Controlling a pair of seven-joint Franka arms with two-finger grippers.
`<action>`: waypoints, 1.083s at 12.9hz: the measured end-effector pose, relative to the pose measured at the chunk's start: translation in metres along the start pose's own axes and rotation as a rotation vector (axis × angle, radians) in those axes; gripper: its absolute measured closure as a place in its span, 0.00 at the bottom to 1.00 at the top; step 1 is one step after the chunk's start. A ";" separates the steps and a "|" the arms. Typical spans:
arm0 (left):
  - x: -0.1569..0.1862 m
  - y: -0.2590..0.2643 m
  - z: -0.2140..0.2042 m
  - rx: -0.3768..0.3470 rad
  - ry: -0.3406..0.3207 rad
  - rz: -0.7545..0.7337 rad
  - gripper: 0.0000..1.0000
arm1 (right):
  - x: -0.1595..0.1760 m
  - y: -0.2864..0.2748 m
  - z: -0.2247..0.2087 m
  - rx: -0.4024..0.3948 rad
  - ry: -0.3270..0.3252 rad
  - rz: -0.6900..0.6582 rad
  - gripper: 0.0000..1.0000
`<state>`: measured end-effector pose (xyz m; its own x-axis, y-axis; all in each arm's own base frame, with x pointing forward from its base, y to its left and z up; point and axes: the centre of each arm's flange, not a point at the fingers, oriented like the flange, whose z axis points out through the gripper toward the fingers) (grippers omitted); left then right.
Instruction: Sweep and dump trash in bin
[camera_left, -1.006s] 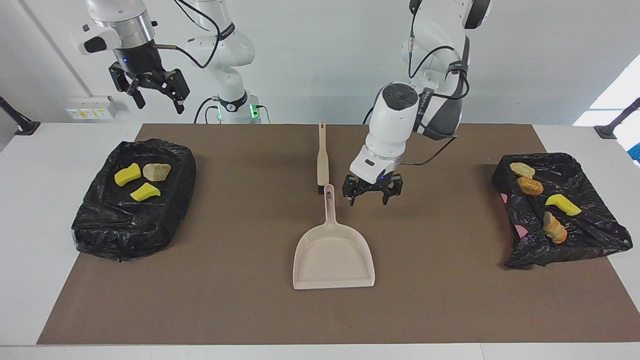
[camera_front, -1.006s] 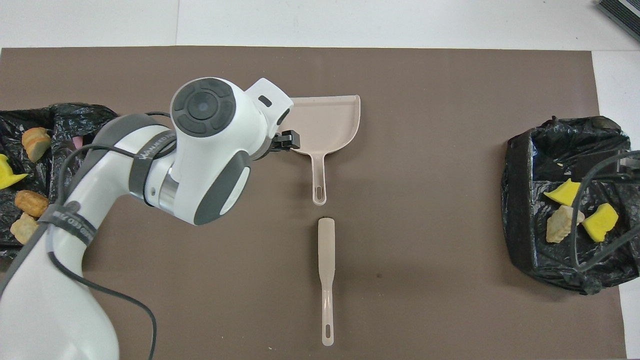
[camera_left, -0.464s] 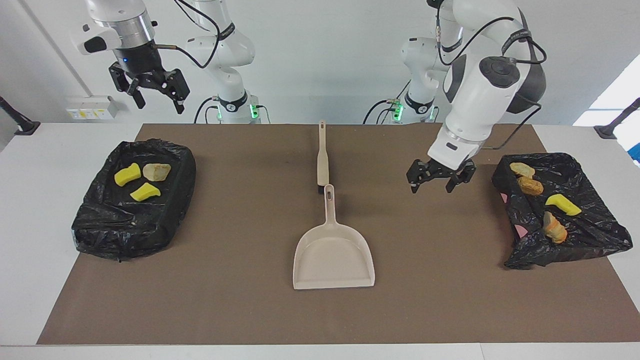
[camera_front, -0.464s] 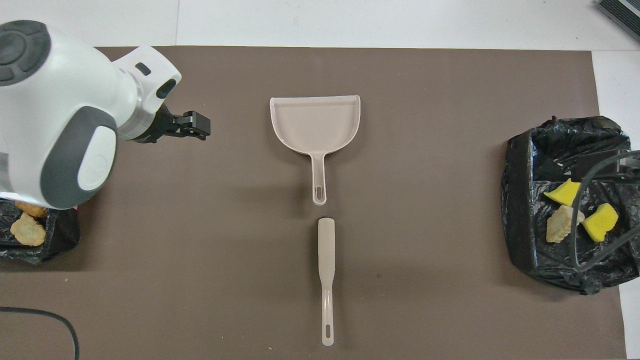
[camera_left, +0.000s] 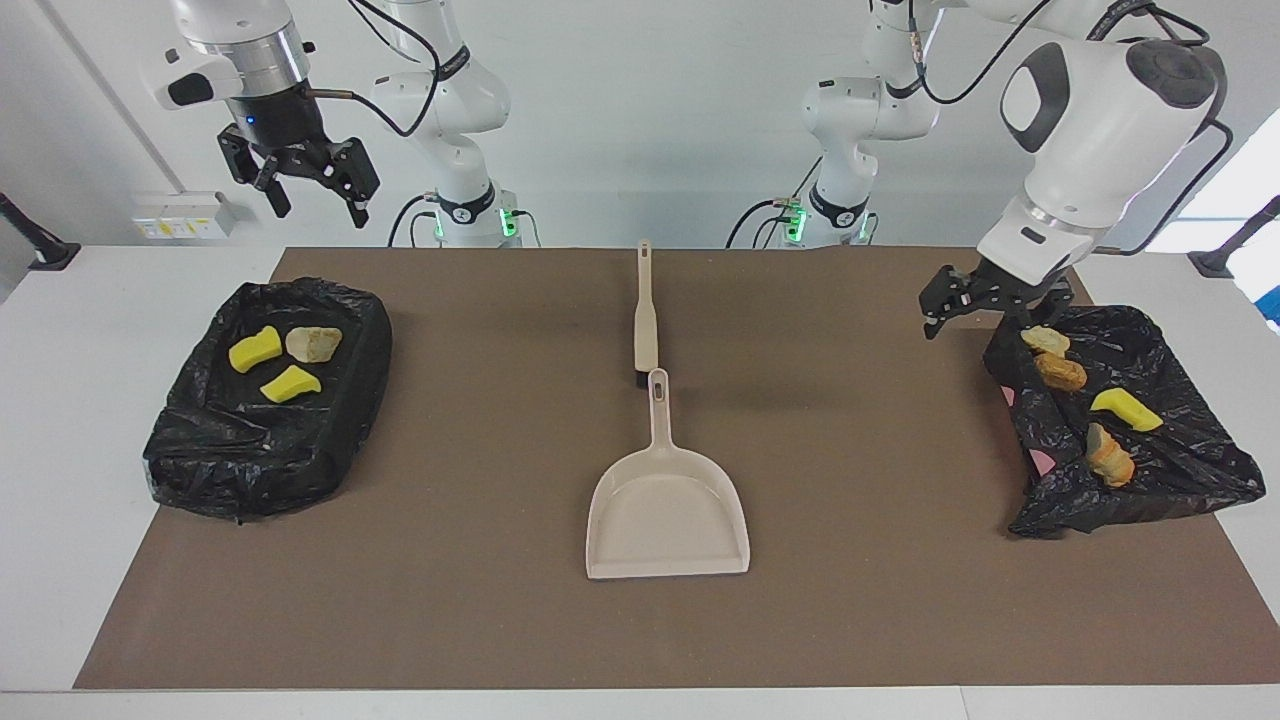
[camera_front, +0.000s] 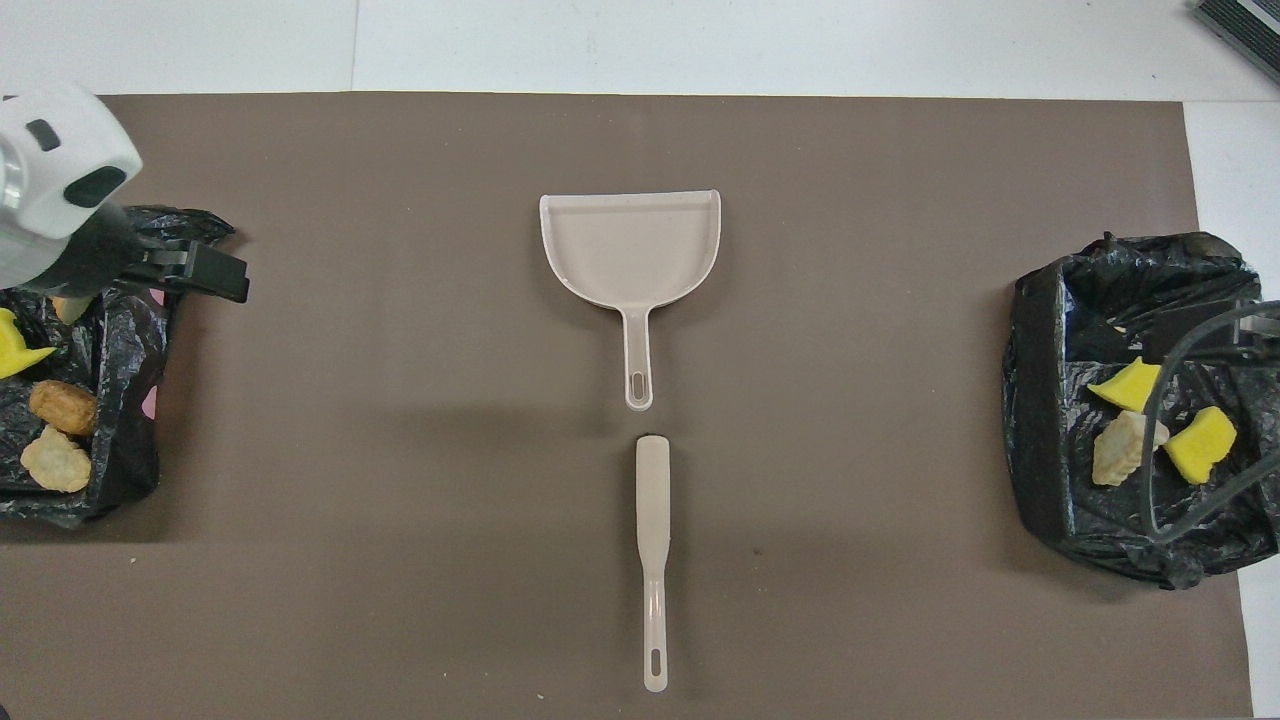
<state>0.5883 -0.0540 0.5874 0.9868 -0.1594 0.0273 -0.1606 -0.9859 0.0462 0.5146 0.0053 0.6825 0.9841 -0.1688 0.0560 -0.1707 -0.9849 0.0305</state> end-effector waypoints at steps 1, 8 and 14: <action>-0.006 -0.010 -0.006 0.000 -0.007 -0.009 0.00 | 0.000 0.000 0.000 0.000 0.000 0.000 0.00; -0.047 -0.024 -0.037 0.007 -0.082 -0.014 0.00 | 0.000 0.000 0.000 0.000 0.000 0.000 0.00; -0.065 -0.018 -0.055 0.009 -0.059 0.012 0.00 | 0.000 0.000 0.000 0.000 0.000 0.000 0.00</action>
<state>0.5258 -0.0230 0.6395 0.9843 -0.1736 -0.0310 -0.1725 -0.9843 0.0369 0.5146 0.0052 0.6824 0.9841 -0.1688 0.0560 -0.1707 -0.9849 0.0305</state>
